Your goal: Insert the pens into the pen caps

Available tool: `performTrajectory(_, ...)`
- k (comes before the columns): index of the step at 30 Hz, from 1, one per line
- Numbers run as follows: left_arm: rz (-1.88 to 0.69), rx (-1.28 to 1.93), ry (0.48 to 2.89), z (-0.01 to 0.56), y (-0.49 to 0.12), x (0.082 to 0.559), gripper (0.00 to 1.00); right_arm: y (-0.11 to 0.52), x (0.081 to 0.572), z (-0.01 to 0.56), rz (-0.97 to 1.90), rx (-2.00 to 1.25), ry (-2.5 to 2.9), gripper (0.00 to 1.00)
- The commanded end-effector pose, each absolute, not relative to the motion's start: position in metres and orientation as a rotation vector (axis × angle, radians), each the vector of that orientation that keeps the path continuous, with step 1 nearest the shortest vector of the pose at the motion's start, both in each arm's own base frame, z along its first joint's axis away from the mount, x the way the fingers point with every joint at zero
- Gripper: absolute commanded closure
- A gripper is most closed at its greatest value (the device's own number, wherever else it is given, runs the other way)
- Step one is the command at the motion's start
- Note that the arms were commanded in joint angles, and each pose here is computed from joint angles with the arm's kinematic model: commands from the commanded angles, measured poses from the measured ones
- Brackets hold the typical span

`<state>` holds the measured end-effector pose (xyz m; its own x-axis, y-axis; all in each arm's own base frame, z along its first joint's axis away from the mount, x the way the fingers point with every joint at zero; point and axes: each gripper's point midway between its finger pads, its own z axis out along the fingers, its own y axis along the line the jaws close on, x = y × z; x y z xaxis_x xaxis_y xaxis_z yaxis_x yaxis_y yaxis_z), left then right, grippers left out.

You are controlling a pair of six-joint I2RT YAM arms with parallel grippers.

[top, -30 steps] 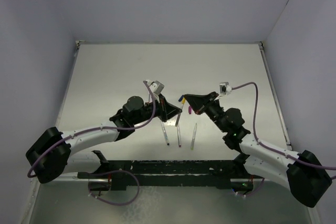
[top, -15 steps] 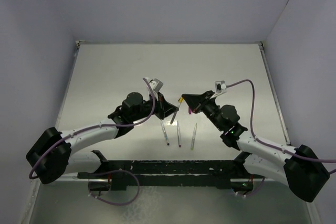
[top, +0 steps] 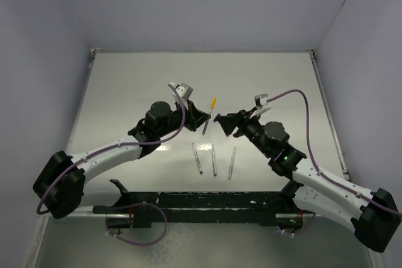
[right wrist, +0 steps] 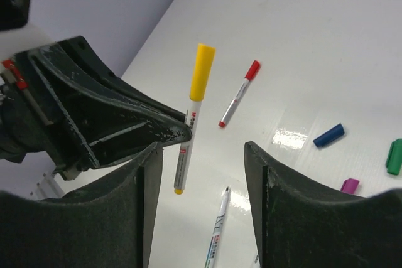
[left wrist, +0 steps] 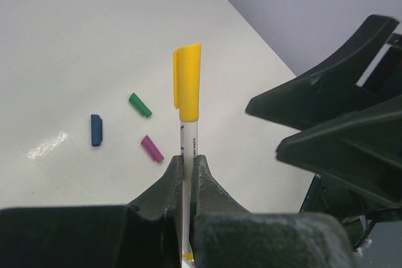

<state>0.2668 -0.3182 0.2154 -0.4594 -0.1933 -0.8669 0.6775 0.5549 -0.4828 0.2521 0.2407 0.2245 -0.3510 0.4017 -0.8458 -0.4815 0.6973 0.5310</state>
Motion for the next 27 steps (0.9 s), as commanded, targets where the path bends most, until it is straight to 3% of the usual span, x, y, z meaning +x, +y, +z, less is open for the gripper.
performTrajectory(1,-0.957,0.383,1.799,0.207,-0.31,0.281,1.0,0.22,0.256,0.274,0.842,-0.031,1.579,0.42)
performTrajectory(15,-0.397,0.183,2.131,0.127,-0.268,0.37,1.0,0.172,0.243,0.24,0.705,0.116,1.661,0.4)
performTrajectory(27,-0.19,0.061,2.25,0.073,-0.251,0.416,0.98,0.179,0.243,0.224,0.724,0.111,1.698,0.4)
